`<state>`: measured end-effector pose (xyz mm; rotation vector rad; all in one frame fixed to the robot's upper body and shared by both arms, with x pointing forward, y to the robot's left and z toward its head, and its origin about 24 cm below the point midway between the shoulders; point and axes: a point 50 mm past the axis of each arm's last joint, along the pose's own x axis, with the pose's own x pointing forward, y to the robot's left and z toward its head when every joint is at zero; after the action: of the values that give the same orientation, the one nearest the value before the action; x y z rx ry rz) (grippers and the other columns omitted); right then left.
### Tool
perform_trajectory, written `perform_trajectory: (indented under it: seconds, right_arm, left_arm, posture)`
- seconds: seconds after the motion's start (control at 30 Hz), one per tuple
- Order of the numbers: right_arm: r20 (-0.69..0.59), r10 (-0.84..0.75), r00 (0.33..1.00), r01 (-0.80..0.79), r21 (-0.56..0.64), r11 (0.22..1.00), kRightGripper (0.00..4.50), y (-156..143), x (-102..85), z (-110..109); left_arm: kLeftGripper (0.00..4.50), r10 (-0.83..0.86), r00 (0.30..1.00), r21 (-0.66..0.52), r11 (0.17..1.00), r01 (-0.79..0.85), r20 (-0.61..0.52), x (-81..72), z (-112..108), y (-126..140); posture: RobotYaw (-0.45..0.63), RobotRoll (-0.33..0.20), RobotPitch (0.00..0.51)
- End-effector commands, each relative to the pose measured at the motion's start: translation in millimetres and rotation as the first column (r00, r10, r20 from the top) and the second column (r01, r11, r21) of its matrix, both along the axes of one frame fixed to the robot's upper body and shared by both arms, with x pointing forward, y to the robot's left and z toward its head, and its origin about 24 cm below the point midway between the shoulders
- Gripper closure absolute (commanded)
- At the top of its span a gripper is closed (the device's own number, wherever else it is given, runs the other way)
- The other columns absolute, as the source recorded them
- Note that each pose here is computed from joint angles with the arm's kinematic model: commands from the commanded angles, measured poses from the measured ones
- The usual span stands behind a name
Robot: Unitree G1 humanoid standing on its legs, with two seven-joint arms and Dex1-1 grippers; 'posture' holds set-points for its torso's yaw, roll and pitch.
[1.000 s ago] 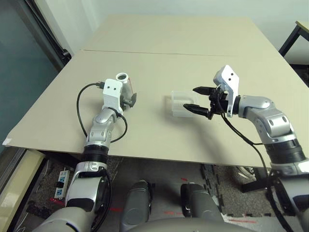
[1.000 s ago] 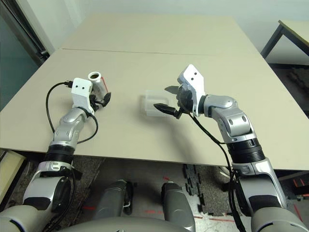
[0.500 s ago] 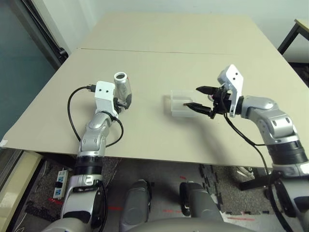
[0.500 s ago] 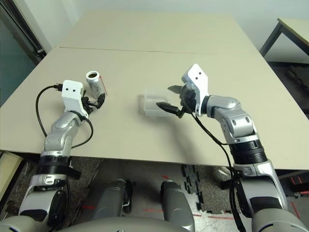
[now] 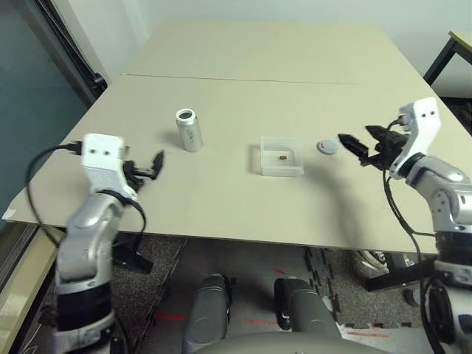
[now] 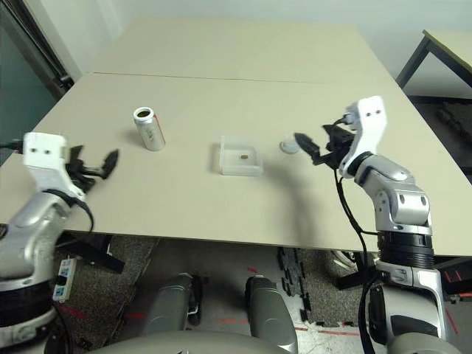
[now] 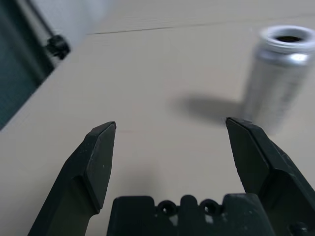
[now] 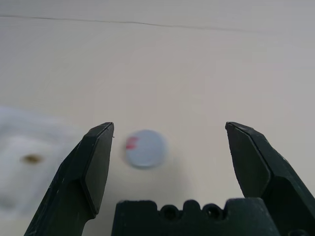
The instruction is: Pour the medicine from the bottle into the box.
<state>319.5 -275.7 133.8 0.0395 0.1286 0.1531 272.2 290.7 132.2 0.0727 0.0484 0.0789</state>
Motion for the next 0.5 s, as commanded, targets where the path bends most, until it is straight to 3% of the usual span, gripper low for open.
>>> perform_trajectory:
  seconds: [0.03,0.33,0.5]
  right_arm:
    - [0.031,-0.200,0.979,0.201,-0.022,0.979,0.00,-22,4.1,1]
    - [0.075,-0.440,0.895,0.445,-0.073,0.892,0.00,-50,1.8,-11]
    - [0.089,-0.508,0.857,0.514,-0.078,0.854,0.00,-59,-1.4,-14]
  left_arm:
    - [0.02,0.050,0.999,-0.030,0.998,-0.050,0.006,12.6,-5,18]
    - [0.02,0.079,0.997,-0.038,0.996,-0.079,0.002,51.6,-18,41]
    - [0.02,0.082,0.996,-0.037,0.996,-0.083,-0.017,64.9,-26,45]
  posture:
    - [0.12,0.000,0.122]
    - [0.08,0.000,0.128]
    - [0.05,0.000,0.121]
